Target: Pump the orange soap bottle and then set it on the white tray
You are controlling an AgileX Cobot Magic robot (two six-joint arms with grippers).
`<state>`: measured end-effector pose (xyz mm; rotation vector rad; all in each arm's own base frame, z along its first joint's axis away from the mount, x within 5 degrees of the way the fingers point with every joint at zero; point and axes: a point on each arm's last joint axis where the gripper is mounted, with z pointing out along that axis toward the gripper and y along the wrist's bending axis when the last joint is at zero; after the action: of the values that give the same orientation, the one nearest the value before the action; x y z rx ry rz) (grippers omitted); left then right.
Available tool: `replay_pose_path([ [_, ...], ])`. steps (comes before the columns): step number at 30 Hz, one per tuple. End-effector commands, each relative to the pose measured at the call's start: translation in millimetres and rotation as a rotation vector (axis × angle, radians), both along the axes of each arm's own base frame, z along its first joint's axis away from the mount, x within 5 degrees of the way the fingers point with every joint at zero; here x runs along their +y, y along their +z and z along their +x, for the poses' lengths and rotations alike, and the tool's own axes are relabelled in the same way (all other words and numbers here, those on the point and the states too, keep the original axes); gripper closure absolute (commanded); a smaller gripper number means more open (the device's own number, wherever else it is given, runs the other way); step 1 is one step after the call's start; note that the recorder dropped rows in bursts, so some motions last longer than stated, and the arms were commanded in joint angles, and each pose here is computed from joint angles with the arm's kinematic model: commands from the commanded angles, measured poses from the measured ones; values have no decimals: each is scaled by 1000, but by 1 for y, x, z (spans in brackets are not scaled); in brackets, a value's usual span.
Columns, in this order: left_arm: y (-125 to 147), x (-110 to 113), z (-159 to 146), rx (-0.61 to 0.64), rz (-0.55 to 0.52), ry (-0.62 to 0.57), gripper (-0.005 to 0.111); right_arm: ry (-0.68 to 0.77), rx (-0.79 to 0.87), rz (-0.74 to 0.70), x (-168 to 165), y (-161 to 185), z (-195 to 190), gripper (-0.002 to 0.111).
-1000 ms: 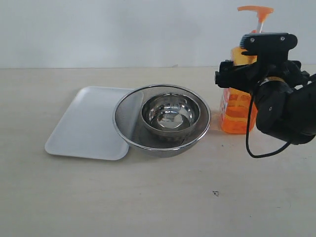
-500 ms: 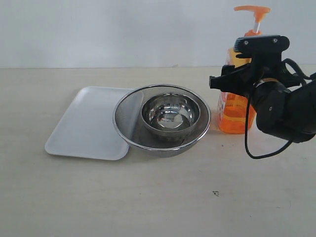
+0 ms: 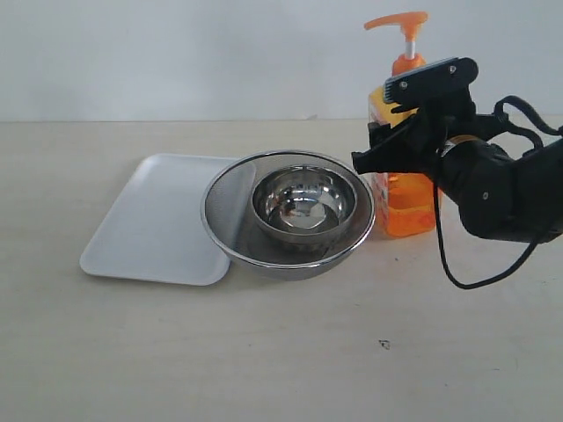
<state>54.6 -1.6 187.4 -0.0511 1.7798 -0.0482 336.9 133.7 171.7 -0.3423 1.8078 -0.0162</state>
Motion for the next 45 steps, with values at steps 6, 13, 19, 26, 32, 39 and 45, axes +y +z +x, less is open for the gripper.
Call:
replay_pose_path([
  [6, -1, 0, 0, -3, 3, 2, 102, 22, 189, -8, -3, -14, -15, 108],
  [13, -1, 0, 0, -3, 3, 2, 102, -6, 188, -37, -14, 3, -44, 108],
  [19, -1, 0, 0, -3, 3, 2, 102, -90, 55, -62, -9, 14, -67, 108],
  [26, -1, 0, 0, -3, 3, 2, 102, -103, 9, -98, -6, 11, -65, 108],
  [32, -1, 0, 0, -3, 3, 2, 102, -76, -54, -148, -3, 10, -62, 108],
  [39, -1, 0, 0, -3, 3, 2, 102, -26, -91, -177, 1, 12, -62, 108],
  [45, -1, 0, 0, -3, 3, 2, 102, -18, -81, -176, 1, 11, -62, 108],
])
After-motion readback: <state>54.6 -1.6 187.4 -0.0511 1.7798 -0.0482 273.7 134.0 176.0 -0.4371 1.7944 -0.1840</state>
